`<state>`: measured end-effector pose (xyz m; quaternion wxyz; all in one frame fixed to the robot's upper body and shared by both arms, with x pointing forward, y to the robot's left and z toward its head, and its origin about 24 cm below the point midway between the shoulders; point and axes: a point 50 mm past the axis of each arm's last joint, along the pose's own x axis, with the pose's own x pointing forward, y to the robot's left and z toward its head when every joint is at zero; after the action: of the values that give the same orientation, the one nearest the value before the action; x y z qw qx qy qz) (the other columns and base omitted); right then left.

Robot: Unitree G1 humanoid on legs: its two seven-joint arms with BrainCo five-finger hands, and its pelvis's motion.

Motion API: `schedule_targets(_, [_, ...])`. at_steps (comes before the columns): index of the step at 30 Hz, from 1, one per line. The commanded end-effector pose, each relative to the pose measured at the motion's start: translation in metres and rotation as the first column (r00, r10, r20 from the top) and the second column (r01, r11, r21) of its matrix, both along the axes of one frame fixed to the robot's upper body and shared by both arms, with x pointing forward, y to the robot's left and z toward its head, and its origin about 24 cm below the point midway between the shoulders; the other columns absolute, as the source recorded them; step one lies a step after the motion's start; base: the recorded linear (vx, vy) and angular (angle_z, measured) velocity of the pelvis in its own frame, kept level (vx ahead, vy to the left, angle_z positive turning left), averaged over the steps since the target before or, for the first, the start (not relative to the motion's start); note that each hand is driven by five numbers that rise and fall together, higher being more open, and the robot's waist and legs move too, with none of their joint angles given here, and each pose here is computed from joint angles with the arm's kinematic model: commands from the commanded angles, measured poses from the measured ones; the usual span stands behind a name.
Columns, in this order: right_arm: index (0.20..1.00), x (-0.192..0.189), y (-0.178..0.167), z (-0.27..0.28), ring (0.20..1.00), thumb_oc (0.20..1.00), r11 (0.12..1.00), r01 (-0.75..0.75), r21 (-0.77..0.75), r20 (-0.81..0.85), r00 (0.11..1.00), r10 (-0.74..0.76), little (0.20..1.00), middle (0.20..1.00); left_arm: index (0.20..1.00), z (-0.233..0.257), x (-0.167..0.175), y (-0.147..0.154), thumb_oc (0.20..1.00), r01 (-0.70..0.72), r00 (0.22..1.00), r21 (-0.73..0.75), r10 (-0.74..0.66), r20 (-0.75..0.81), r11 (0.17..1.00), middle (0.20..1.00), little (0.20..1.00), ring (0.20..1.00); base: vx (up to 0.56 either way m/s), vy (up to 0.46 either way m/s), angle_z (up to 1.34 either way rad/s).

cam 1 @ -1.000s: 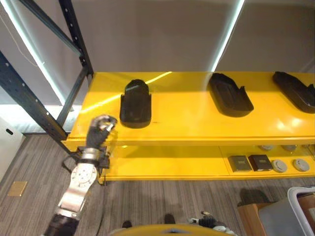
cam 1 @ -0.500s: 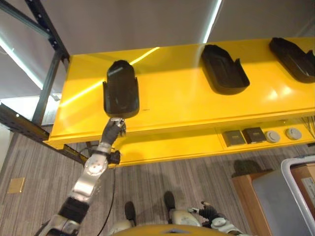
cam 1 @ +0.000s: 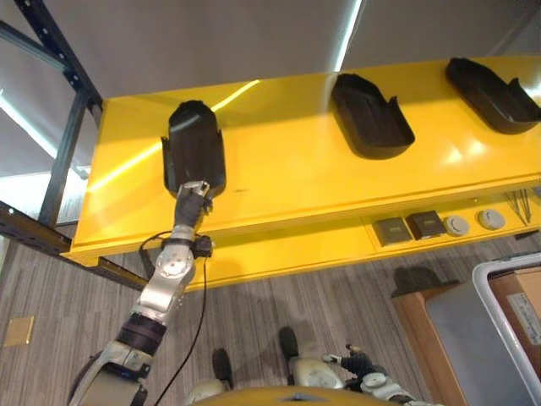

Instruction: Move parts from the plastic box to the shelf.

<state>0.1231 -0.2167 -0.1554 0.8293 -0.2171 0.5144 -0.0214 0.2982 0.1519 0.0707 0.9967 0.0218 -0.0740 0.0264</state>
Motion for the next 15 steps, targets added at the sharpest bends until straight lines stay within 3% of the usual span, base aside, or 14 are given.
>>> schedule_targets(1, [1.000, -0.022, 0.008, -0.008, 1.000, 1.000, 0.999, -0.033, -0.001, -0.067, 0.997, 0.033, 1.000, 1.000, 0.200, 0.025, 0.022, 0.014, 0.200, -0.096, 0.991, 0.008, 0.095, 0.098, 0.995, 0.200, 0.200, 0.200, 0.00, 0.000, 0.00])
schedule_targets(15, [1.000, -0.033, 0.007, -0.010, 1.000, 1.000, 0.999, -0.054, -0.001, -0.095, 0.994, 0.054, 1.000, 1.000, 0.200, 0.013, 0.040, 0.026, 0.200, -0.165, 0.986, 0.119, 0.165, 0.010, 0.979, 0.200, 0.200, 0.200, 0.00, 0.001, 0.00])
